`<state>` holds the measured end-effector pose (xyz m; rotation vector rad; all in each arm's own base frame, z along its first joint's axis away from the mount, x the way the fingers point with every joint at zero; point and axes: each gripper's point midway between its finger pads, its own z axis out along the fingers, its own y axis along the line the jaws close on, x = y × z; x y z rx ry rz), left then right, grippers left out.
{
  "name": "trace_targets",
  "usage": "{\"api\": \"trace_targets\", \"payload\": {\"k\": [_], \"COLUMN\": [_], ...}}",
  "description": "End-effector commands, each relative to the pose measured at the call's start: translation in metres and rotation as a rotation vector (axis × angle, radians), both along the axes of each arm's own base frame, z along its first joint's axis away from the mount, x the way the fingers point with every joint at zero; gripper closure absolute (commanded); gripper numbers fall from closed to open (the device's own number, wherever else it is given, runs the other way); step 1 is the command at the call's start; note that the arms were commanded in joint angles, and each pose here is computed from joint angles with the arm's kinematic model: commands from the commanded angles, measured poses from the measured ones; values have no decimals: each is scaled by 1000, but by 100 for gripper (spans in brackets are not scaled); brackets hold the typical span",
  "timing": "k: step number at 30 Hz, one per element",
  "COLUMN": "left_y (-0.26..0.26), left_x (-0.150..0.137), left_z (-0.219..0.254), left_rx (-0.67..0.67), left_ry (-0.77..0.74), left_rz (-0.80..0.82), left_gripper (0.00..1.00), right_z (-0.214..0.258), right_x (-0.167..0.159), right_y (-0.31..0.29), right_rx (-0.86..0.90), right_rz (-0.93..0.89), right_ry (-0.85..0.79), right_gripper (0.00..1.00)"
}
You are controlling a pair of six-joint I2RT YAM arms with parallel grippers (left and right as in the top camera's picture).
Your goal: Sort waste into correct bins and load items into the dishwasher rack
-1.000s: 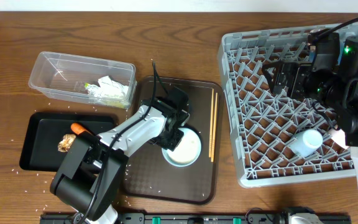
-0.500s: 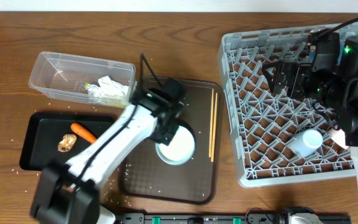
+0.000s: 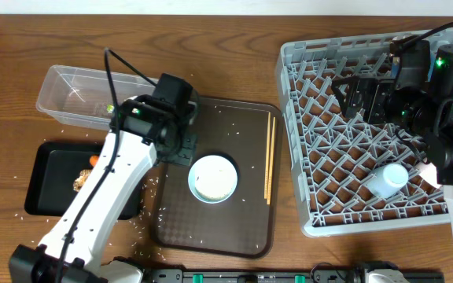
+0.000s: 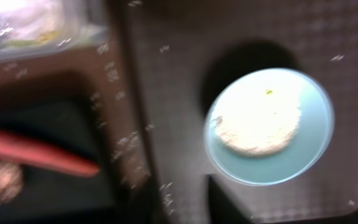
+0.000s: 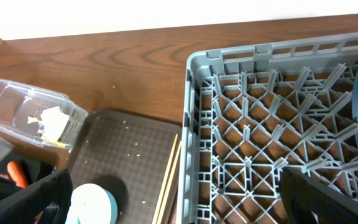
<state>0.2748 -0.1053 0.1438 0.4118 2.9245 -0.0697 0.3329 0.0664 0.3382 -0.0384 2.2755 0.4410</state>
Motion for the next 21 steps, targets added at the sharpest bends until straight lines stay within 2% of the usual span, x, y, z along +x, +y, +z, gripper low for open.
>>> {"api": "trace_targets", "payload": {"k": [1, 9, 12, 17, 21], "left_y": [-18, -15, -15, -14, -15], "left_x": [-17, -14, -13, -17, -16], "left_z": [-38, -89, -106, -129, -142], "left_rx": [-45, -29, -23, -3, 7], "left_ry": [111, 160, 180, 241, 262], "left_rz": [-64, -31, -31, -30, -43], "left_gripper": [55, 55, 65, 67, 81], "right_z": [4, 4, 4, 3, 3], "right_x": [2, 3, 3, 3, 3], "right_y": [2, 2, 2, 2, 2], "right_rx": [4, 4, 4, 4, 4], "right_rz": [-2, -2, -2, -2, -2], "right_ry": [-9, -12, -12, -10, -10], "right_gripper": [1, 1, 1, 1, 1]}}
